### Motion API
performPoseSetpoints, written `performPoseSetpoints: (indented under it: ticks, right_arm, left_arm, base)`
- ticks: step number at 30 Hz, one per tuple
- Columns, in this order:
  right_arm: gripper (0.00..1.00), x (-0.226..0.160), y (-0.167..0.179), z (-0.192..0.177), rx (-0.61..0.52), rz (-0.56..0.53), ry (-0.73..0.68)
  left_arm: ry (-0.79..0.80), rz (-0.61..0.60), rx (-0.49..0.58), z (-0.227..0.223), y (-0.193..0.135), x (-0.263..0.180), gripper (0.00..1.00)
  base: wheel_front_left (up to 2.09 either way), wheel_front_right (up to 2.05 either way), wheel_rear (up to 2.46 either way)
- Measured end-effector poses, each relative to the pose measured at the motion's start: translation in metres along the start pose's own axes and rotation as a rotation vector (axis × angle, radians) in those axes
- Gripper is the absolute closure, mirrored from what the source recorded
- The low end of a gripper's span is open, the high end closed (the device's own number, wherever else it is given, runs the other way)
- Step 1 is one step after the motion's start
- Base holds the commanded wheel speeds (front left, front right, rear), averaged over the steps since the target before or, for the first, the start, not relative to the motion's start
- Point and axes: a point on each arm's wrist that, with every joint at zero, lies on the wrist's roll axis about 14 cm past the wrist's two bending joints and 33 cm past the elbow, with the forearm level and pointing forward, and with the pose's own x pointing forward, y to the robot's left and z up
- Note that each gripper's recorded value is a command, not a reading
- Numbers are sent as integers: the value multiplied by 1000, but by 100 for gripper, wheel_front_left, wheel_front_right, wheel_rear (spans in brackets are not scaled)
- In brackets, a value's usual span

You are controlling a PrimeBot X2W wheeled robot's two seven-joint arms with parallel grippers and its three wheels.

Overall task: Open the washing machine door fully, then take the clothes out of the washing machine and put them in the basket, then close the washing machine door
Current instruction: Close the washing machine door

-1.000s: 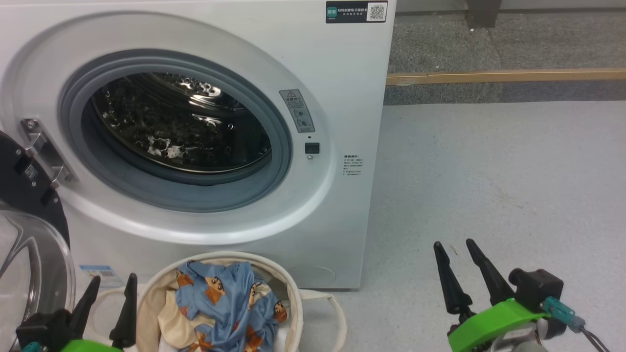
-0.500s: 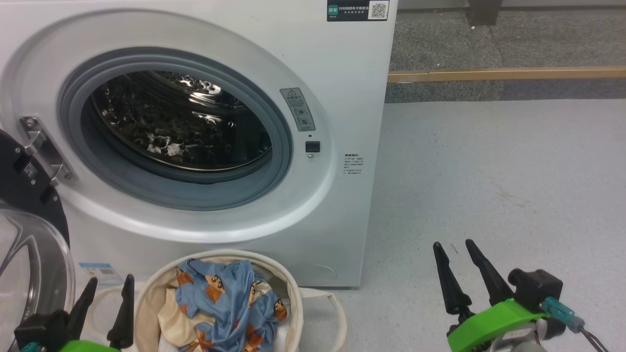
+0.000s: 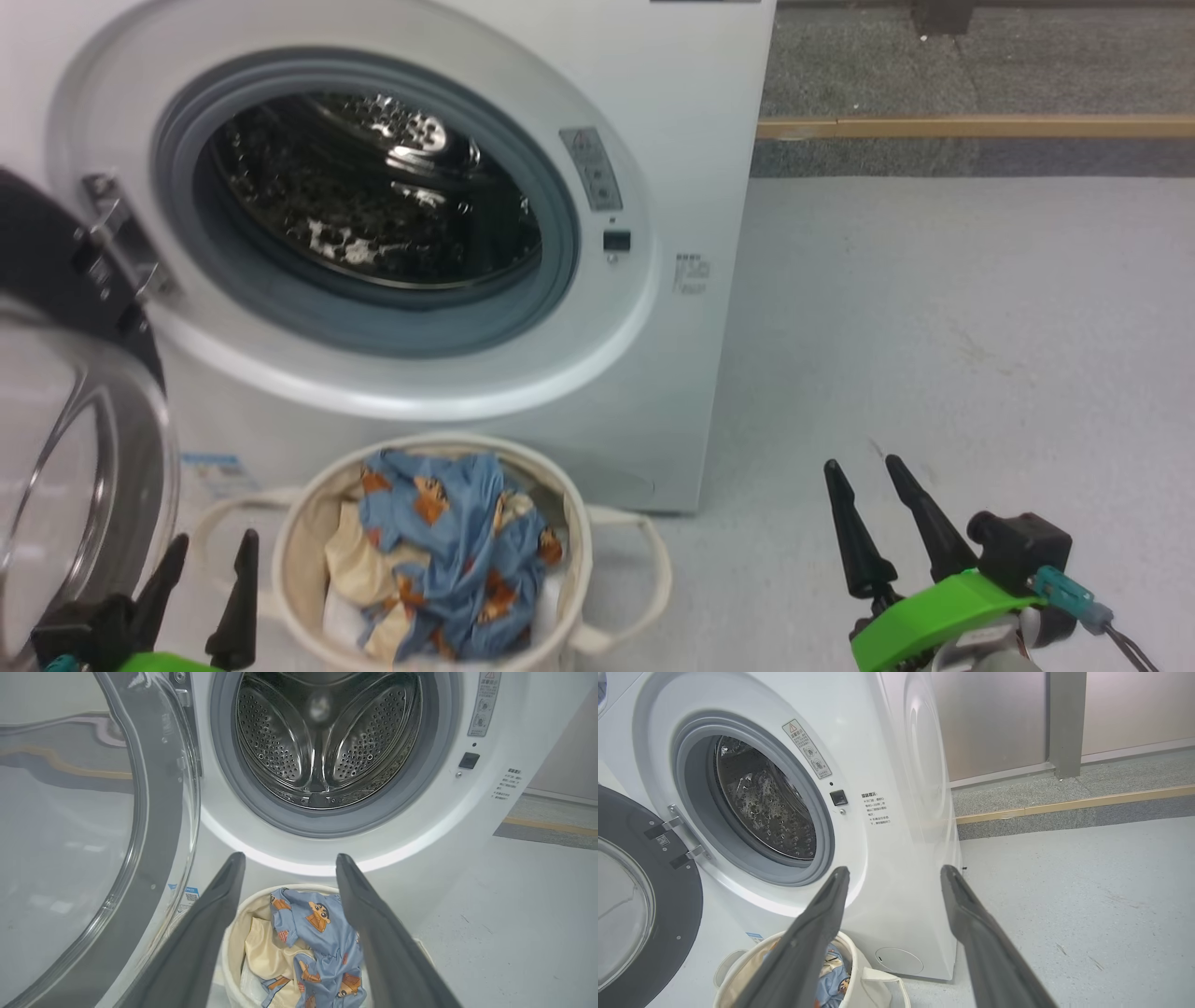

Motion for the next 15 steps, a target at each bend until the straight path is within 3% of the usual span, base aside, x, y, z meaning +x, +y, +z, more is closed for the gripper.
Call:
performPoseSetpoints:
  ticks: [8,15]
  right_arm:
    - [0,1,0,-2,1,0,5]
    - [0,1,1,-2,2,3,6]
  left_arm:
    - [20,-17,10,-7,-3,-1,0]
    - [30,-29,19,-10,-5,-2,0]
  base:
    - [-225,177,48]
    - [-121,119,3]
